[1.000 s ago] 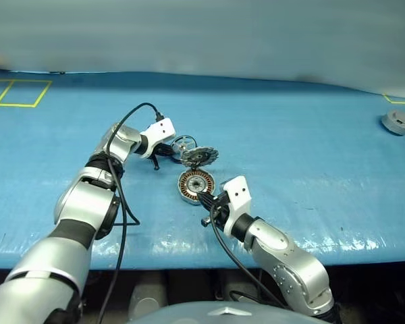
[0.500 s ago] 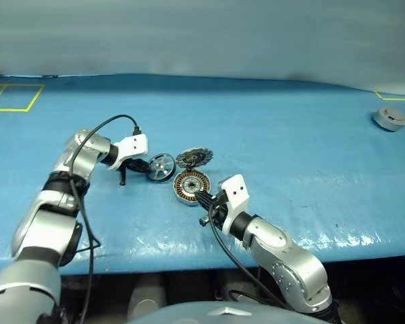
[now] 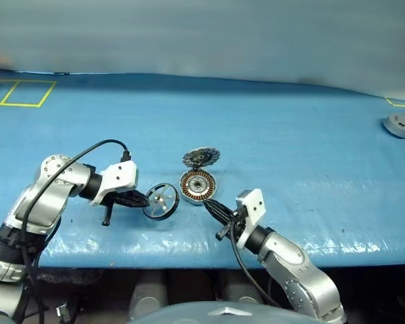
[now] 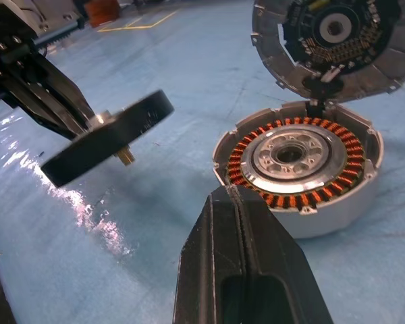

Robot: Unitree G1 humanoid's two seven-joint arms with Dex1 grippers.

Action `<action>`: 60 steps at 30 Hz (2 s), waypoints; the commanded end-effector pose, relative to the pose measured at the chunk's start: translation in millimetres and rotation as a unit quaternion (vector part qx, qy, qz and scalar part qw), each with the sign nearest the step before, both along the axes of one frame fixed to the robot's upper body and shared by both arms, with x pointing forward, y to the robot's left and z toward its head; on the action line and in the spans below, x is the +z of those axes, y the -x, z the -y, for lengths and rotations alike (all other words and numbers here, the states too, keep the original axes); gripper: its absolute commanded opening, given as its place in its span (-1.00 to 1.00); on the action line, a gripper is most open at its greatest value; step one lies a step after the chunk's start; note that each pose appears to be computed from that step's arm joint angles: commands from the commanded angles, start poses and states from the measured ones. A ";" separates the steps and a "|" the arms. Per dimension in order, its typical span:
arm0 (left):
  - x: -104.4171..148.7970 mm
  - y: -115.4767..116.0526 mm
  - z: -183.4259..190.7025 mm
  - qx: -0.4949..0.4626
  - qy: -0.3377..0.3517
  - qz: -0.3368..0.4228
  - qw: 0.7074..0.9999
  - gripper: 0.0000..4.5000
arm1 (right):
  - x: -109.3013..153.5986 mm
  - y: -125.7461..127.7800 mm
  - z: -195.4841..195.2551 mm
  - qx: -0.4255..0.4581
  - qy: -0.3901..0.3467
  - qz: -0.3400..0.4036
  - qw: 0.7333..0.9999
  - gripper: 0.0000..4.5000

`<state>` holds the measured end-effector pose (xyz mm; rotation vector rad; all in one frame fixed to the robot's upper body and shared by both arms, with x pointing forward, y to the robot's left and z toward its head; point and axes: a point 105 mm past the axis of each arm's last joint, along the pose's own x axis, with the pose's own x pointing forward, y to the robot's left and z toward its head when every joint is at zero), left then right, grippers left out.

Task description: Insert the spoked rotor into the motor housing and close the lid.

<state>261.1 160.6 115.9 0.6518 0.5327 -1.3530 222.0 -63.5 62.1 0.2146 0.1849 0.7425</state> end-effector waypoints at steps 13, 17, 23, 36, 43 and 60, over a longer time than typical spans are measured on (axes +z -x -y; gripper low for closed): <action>22.9 -30.5 63.9 0.009 0.005 0.050 0.999 -0.98 | -18.4 -1.6 13.7 -0.074 -0.019 0.022 0.997 -1.00; 18.5 -40.2 71.6 -0.003 -0.017 0.061 0.998 -0.98 | -16.3 -3.6 11.4 -0.076 -0.023 0.027 0.996 -1.00; 8.6 -51.3 72.5 -0.004 -0.038 0.071 0.997 -0.98 | -15.5 -4.0 10.3 -0.082 -0.022 0.030 0.996 -1.00; 1.6 -56.6 76.2 -0.002 -0.032 0.081 0.996 -0.98 | -15.9 -7.4 10.0 -0.079 -0.016 0.031 0.996 -1.00; -3.0 -56.5 80.1 -0.013 -0.039 0.082 0.996 -0.98 | -17.2 -8.0 8.0 -0.073 -0.013 0.031 0.997 -1.00; -10.6 -57.1 70.2 -0.012 -0.071 0.077 0.994 -0.98 | -21.3 -7.5 8.9 -0.080 -0.011 0.017 0.997 -1.00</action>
